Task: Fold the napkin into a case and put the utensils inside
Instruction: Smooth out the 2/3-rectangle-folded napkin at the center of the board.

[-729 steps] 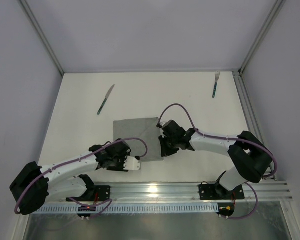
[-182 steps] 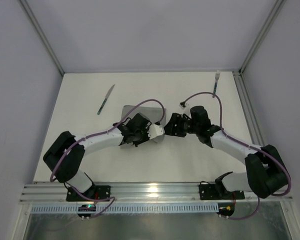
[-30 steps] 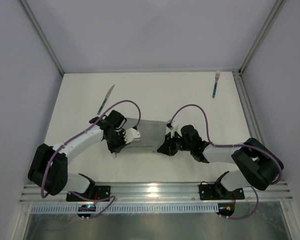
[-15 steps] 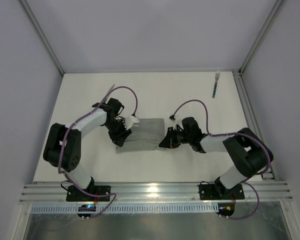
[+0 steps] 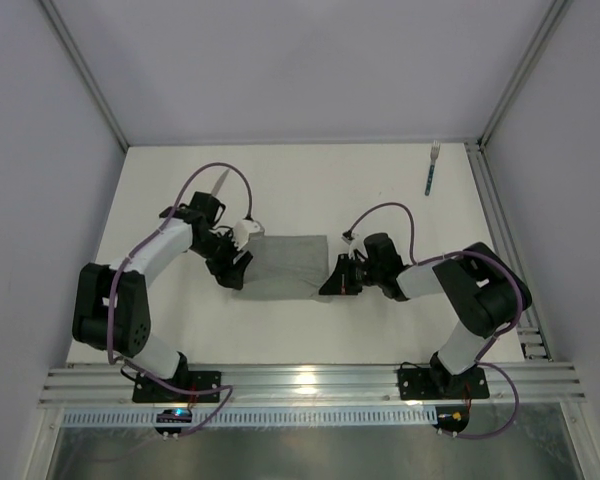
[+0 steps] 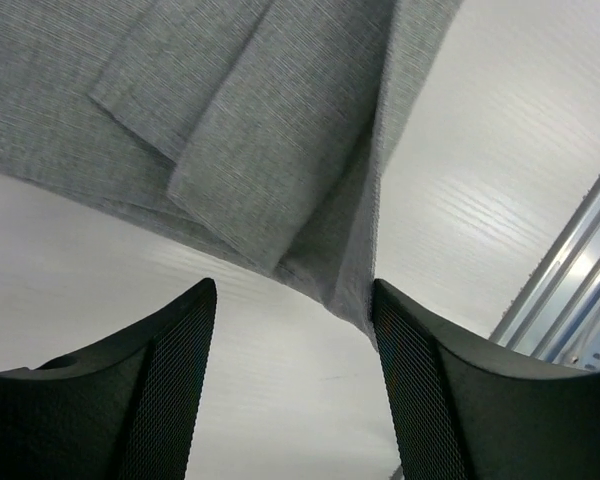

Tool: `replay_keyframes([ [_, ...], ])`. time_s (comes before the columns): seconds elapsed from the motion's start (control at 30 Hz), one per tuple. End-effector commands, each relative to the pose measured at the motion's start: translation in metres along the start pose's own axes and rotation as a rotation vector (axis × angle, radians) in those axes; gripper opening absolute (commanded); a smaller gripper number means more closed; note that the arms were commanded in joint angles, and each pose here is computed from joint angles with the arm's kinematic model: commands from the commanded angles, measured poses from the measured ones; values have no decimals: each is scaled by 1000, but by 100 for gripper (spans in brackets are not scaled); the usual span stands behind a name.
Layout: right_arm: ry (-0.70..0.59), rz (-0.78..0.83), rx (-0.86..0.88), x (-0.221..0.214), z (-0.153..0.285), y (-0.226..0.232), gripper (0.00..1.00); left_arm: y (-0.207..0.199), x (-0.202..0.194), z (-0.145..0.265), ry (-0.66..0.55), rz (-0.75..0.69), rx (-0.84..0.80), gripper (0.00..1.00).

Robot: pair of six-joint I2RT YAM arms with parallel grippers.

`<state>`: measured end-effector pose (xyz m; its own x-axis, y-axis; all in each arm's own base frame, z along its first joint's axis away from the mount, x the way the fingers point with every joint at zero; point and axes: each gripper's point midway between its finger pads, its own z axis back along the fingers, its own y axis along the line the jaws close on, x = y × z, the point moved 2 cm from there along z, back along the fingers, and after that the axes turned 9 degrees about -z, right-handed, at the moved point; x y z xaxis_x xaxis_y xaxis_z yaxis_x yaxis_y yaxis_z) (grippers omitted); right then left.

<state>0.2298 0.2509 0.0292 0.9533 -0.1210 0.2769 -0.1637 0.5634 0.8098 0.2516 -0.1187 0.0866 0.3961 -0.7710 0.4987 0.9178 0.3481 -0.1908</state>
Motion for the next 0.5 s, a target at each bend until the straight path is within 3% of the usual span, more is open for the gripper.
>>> replay_keyframes([
  [0.0,-27,5,15,12,0,10,3,-18,-6,5,-22,-42,-10,66],
  [0.1,-27,6,9,13,0,9,3,-26,-8,5,-41,-50,-13,69],
  [0.13,-26,8,8,13,0,10,3,-27,-7,5,-51,-54,-18,80],
  [0.17,-25,6,7,13,0,10,3,-31,-6,5,-69,-52,-34,82],
  [0.27,-24,5,2,14,0,9,3,-36,-7,6,-69,-73,-55,84],
  [0.3,-25,5,0,14,0,9,3,-40,-13,7,-43,-71,-68,99],
  [0.47,-19,10,-14,13,1,7,3,-52,-26,16,4,-150,-53,99],
])
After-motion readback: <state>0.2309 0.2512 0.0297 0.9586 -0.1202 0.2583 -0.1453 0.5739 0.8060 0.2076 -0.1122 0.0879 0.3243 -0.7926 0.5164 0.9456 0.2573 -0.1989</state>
